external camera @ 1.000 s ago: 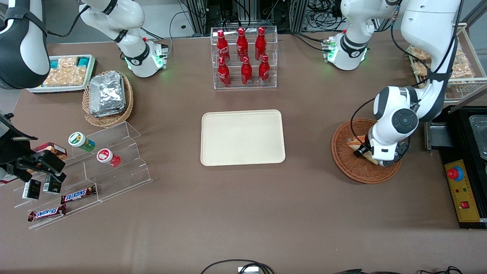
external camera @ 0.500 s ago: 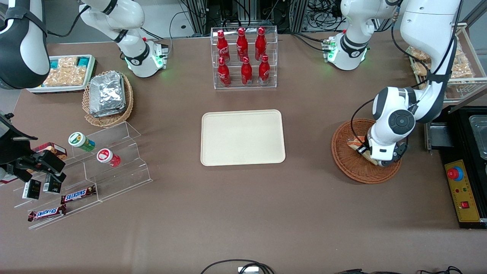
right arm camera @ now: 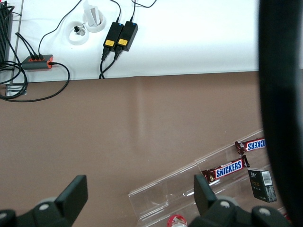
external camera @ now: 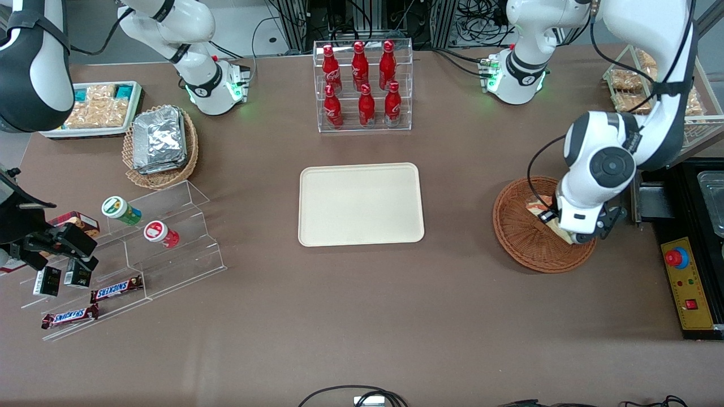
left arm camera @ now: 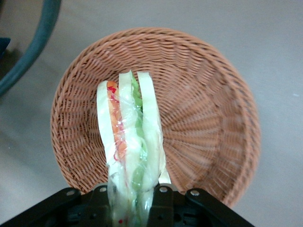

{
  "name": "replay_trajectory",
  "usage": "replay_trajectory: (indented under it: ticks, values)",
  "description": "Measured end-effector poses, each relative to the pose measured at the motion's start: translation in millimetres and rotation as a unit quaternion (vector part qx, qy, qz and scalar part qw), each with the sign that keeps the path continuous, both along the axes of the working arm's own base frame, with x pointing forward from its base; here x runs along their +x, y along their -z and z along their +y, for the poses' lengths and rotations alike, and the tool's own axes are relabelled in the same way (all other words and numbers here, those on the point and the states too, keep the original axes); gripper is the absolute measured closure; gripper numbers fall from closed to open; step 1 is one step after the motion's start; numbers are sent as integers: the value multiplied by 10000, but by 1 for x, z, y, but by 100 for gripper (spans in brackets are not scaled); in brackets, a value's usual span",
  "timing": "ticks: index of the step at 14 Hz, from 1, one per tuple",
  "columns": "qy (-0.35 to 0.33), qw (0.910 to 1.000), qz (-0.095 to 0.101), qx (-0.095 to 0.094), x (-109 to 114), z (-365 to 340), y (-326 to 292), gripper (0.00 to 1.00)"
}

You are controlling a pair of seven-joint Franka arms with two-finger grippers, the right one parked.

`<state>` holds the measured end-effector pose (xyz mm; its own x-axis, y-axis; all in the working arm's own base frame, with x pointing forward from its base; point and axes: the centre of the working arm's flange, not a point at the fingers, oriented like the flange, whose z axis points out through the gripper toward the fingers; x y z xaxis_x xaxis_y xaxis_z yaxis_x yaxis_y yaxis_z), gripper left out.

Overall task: Place sandwich from basket to tray
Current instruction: 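Close the left gripper on the sandwich and lift it, then carry the held sandwich over to the cream tray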

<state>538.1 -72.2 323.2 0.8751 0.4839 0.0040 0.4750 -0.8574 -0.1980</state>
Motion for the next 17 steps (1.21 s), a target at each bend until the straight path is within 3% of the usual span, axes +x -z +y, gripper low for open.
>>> replay_trajectory:
  ticks: [2, 6, 12, 17]
  values:
    - [251, 9997, -51, -8, -1, -15, -17, 80]
    - [812, 9967, 62, -37, 5, -20, -44, 80]
    - [1900, 9815, -53, -226, -10, -120, -71, 80]
    - [2626, 9639, -113, -433, -40, -203, -82, 80]
